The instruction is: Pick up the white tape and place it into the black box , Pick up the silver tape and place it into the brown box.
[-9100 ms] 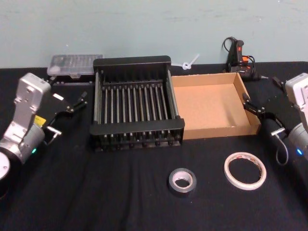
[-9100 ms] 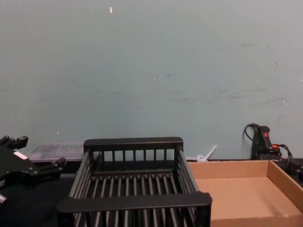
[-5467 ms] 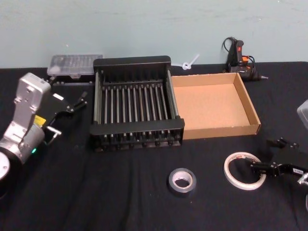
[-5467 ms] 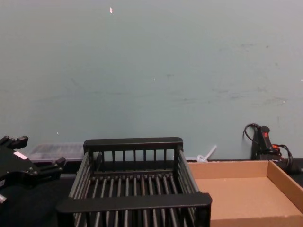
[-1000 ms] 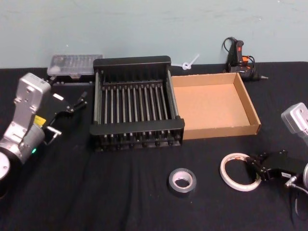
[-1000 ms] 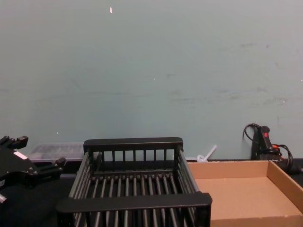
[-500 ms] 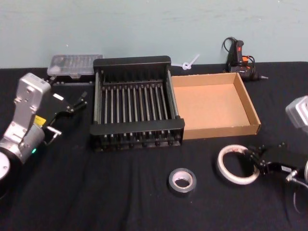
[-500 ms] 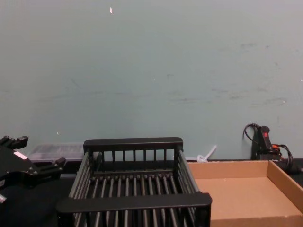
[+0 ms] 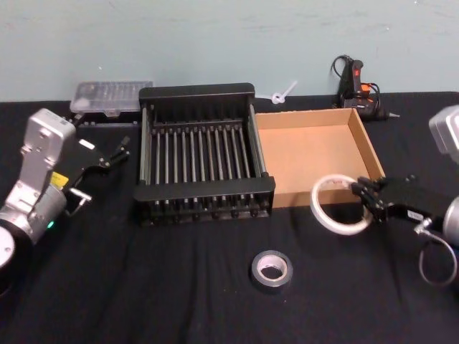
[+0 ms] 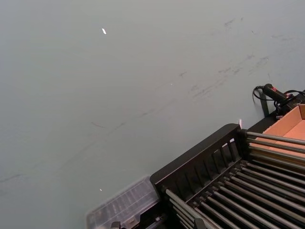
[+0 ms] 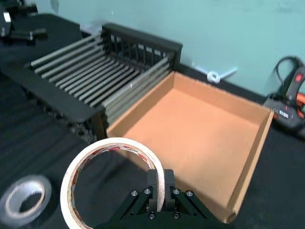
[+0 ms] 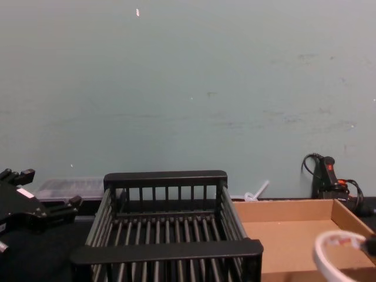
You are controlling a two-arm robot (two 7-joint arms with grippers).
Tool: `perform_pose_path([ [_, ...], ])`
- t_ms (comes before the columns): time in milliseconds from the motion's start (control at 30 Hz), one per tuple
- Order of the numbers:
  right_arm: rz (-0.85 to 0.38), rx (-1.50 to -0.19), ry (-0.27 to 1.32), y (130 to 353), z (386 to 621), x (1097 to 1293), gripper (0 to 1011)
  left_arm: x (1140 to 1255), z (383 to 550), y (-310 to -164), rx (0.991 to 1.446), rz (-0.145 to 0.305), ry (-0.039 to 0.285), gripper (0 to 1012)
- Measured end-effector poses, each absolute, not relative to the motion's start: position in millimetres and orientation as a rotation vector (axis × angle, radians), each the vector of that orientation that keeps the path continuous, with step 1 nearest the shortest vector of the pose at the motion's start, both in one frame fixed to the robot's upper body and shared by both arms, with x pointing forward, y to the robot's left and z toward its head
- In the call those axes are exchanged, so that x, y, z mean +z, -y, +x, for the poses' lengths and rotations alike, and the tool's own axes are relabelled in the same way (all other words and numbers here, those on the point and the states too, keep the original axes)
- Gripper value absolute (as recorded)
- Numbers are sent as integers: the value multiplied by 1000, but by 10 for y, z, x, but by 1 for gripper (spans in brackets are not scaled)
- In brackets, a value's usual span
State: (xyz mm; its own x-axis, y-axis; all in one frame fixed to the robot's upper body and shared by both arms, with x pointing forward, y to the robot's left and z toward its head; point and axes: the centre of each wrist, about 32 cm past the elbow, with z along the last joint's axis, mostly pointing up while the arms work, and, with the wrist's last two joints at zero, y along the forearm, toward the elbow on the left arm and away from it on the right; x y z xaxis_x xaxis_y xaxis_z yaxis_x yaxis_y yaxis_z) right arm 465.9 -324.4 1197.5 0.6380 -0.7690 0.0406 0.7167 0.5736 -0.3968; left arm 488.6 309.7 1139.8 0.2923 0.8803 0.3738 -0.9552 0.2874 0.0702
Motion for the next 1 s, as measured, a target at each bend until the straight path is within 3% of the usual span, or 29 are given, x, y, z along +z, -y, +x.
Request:
perform_pose_path([
  [1000, -378, -841, -52, 2727, 5412, 12119, 95, 11398, 4886, -3097, 1248, 304, 285, 1001],
])
